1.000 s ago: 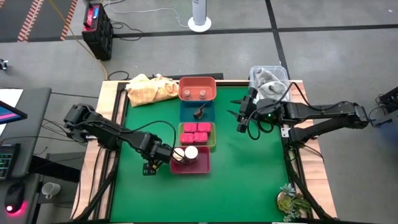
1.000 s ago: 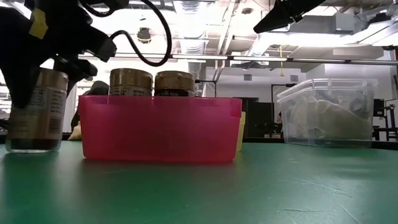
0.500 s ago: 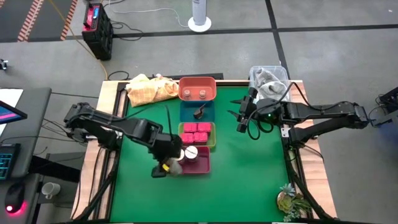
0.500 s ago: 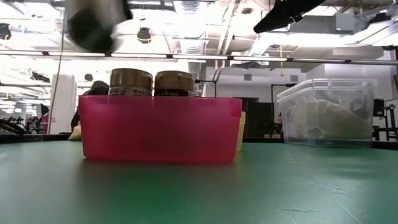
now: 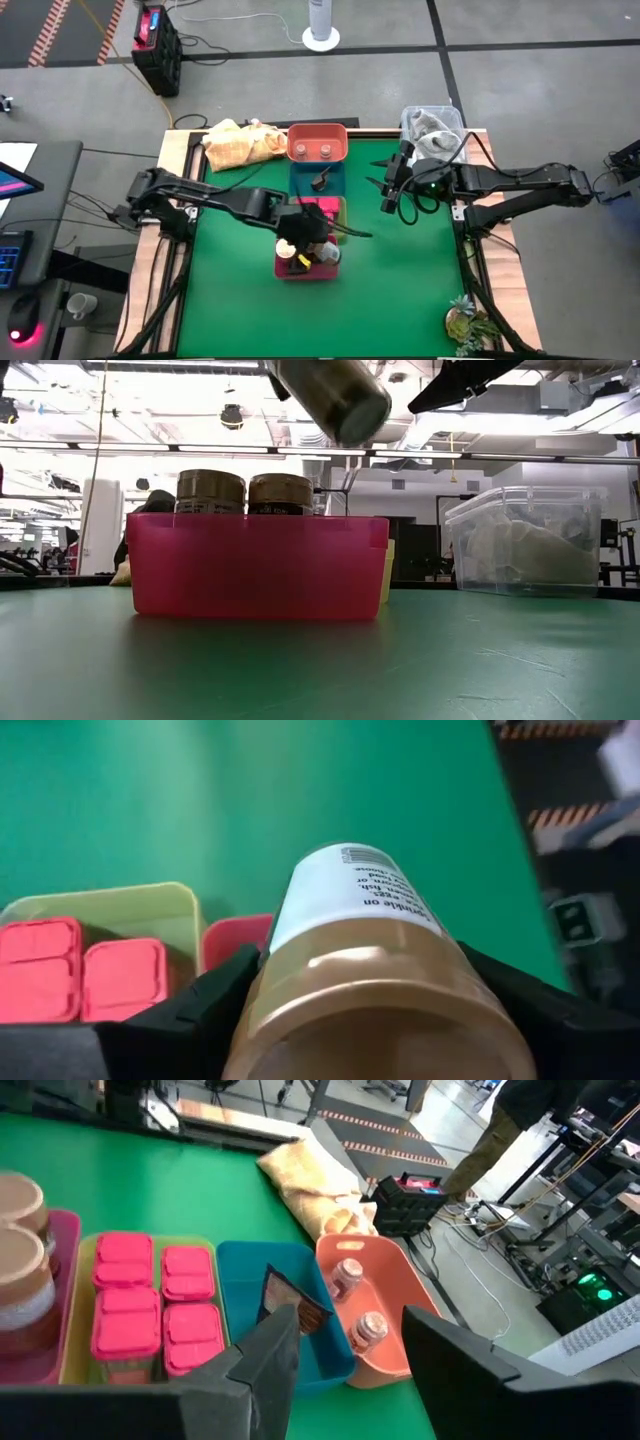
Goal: Sort spices by type
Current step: Put the brown seasoning can into the red bin
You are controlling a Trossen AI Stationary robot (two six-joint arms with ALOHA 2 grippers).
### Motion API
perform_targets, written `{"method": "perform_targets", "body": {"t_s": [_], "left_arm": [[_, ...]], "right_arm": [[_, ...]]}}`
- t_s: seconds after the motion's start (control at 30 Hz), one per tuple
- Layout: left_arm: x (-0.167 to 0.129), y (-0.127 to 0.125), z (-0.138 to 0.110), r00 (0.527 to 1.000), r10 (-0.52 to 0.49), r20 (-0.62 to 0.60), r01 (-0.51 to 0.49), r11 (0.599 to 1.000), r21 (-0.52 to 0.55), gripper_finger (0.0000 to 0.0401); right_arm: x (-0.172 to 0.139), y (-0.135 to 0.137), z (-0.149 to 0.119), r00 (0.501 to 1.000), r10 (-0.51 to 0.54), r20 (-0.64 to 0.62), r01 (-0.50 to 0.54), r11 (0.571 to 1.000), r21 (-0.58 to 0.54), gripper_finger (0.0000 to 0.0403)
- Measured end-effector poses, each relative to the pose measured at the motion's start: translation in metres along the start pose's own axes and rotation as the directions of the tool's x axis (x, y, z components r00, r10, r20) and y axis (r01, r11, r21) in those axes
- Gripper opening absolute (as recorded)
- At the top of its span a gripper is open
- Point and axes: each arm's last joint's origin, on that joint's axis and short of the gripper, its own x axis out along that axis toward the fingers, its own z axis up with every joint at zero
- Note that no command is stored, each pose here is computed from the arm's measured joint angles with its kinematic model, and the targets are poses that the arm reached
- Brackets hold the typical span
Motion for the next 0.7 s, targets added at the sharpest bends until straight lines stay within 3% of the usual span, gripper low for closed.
{"method": "perform_targets", "body": {"t_s": [0.3, 0.5, 0.7], "left_arm": [[0.042, -0.003, 0.014, 0.981, 0.059, -0.183, -0.013, 0.969, 0.245, 0.027], [0.065, -0.007, 0.006, 0.947, 0.114, -0.3, 0.022, 0.909, 0.417, 0.027], [0.087, -0.003, -0.007, 0.899, 0.18, -0.4, 0.055, 0.859, 0.509, 0.027]], "right_arm": [[0.002, -0.004, -0.003, 0.999, -0.041, -0.034, 0.04, 0.999, -0.019, 0.0213], [0.002, -0.004, -0.004, 0.998, -0.038, -0.044, 0.037, 0.999, -0.022, 0.0213], [0.002, -0.004, -0.004, 0.998, -0.039, -0.04, 0.038, 0.999, -0.022, 0.0213]]}}
